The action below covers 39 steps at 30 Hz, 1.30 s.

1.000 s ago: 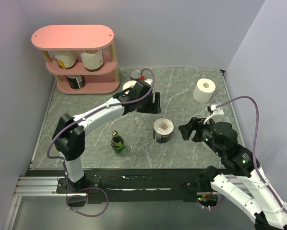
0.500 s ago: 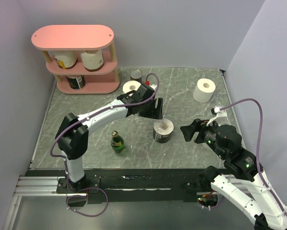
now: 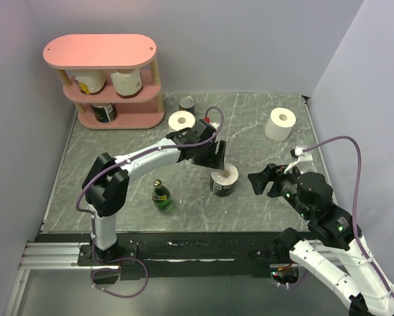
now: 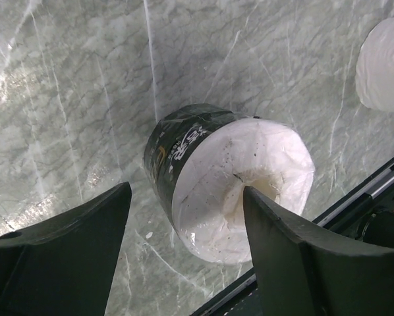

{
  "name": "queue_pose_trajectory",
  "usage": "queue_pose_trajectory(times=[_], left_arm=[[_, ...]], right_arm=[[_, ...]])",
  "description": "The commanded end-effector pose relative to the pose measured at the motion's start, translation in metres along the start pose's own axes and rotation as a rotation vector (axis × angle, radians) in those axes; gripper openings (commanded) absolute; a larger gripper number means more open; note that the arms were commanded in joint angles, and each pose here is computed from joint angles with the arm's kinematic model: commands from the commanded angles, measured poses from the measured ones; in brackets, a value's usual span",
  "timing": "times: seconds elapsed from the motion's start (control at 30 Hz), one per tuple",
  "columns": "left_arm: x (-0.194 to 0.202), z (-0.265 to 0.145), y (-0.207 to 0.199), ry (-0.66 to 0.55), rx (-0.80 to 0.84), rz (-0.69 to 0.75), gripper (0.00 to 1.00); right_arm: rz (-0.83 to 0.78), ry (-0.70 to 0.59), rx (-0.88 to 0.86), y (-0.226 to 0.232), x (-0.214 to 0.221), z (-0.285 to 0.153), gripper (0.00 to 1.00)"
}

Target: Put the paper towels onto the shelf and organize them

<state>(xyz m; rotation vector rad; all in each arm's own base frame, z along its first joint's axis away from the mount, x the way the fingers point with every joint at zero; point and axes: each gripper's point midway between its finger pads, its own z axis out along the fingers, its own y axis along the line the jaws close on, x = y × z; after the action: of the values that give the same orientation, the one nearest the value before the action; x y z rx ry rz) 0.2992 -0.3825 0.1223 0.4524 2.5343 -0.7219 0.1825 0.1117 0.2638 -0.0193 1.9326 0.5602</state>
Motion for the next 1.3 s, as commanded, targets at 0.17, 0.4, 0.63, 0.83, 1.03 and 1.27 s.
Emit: queue_pose_trajectory(times=[0.17, 0.4, 0.63, 0.83, 1.03, 1.27], left_arm=[[0.012, 0.013, -0.001, 0.047, -0.012, 0.032, 0.69], [0.009, 0.013, 0.002, 0.036, -0.032, 0.019, 0.42], [-0.025, -0.013, -0.004, -0.022, -0.054, -0.03, 0.32], [-0.084, -0.068, 0.028, -0.161, -0.055, -0.153, 0.29], [-0.111, -0.14, 0.116, -0.343, -0.105, -0.356, 0.29], [-0.092, -0.201, 0.245, -0.525, -0.227, -0.662, 0.29]], right_arm=[[-0.004, -0.039, 0.012, -0.003, -0.007, -0.002, 0.82], [-0.001, -0.044, 0.008, -0.003, -0.008, -0.003, 0.82], [0.0, -0.05, 0.005, -0.002, -0.009, -0.005, 0.83], [0.009, -0.052, -0.003, 0.0, -0.01, -0.006, 0.82], [0.012, -0.05, -0.011, 0.001, -0.009, -0.006, 0.82], [0.02, -0.041, -0.029, 0.005, -0.007, -0.002, 0.83]])
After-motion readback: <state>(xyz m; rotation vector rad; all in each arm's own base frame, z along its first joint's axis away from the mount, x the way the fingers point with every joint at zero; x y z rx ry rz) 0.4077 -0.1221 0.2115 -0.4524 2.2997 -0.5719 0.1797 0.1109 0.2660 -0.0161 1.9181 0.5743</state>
